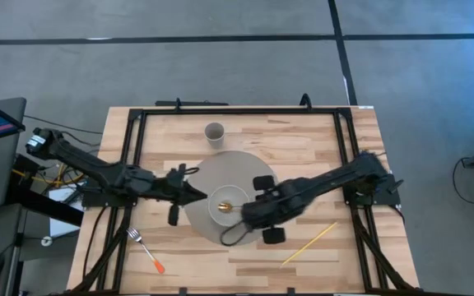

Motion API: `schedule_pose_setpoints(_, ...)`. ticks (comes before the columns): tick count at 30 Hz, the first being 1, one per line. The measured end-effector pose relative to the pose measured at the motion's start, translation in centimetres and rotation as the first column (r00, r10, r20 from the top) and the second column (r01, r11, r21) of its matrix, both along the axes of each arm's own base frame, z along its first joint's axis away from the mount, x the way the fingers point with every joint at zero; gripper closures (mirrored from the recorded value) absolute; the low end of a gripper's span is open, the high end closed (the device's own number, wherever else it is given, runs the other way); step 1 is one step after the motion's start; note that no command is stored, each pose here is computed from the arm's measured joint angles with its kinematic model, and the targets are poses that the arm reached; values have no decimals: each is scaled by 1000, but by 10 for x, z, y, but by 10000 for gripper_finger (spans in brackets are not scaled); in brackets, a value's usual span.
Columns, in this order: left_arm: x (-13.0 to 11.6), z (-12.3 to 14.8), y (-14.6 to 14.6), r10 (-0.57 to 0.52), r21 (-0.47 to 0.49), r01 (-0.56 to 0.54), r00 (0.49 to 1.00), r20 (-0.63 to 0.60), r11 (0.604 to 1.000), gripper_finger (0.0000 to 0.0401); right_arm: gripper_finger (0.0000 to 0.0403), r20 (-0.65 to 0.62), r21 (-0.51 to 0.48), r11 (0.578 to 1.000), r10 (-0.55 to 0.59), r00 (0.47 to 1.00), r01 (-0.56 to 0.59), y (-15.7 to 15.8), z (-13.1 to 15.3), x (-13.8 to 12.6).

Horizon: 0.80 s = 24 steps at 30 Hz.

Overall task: Pick & Place Utensil
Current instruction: Put the orange fork into the gray bowl on the placemat

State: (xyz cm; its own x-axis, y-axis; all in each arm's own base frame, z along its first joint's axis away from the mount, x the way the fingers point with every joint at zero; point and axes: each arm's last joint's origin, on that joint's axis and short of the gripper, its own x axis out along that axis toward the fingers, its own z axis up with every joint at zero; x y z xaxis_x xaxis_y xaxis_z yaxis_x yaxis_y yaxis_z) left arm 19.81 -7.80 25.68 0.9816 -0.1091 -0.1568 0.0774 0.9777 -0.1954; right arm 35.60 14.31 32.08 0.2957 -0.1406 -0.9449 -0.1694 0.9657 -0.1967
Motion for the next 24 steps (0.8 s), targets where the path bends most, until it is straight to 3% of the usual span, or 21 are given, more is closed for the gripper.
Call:
schedule_pose_setpoints(4,-13,10,-13,-22,-32,23,999,43,999,397,337,186,-3,999,42,982,-42,-2,16,-29)
schedule_pose_setpoints(8,-15,12,-27,-6,-2,6,1000,16,1000,397,337,385,42,993,84,919,-108,-14,10,-52)
schedule_pose_setpoints(11,-12,11,-36,-18,11,19,998,-59,1000,397,337,519,82,987,74,852,-136,-26,-5,-63)
schedule_pose_setpoints(15,-11,-3,-51,-32,-70,16,974,-226,997,397,337,643,100,984,46,764,-144,-42,-29,-71)
schedule_pose_setpoints(19,-19,-30,-68,-103,-154,38,891,-443,987,397,337,663,63,983,89,743,-174,-58,-46,-74)
schedule_pose_setpoints(22,-30,-49,-83,-227,-214,118,760,-609,970,397,337,659,82,986,57,750,-146,-68,-45,-74)
schedule_pose_setpoints(24,-38,-58,-90,-272,-275,107,682,-679,956,397,337,659,89,988,37,751,-127,-73,-45,-72)
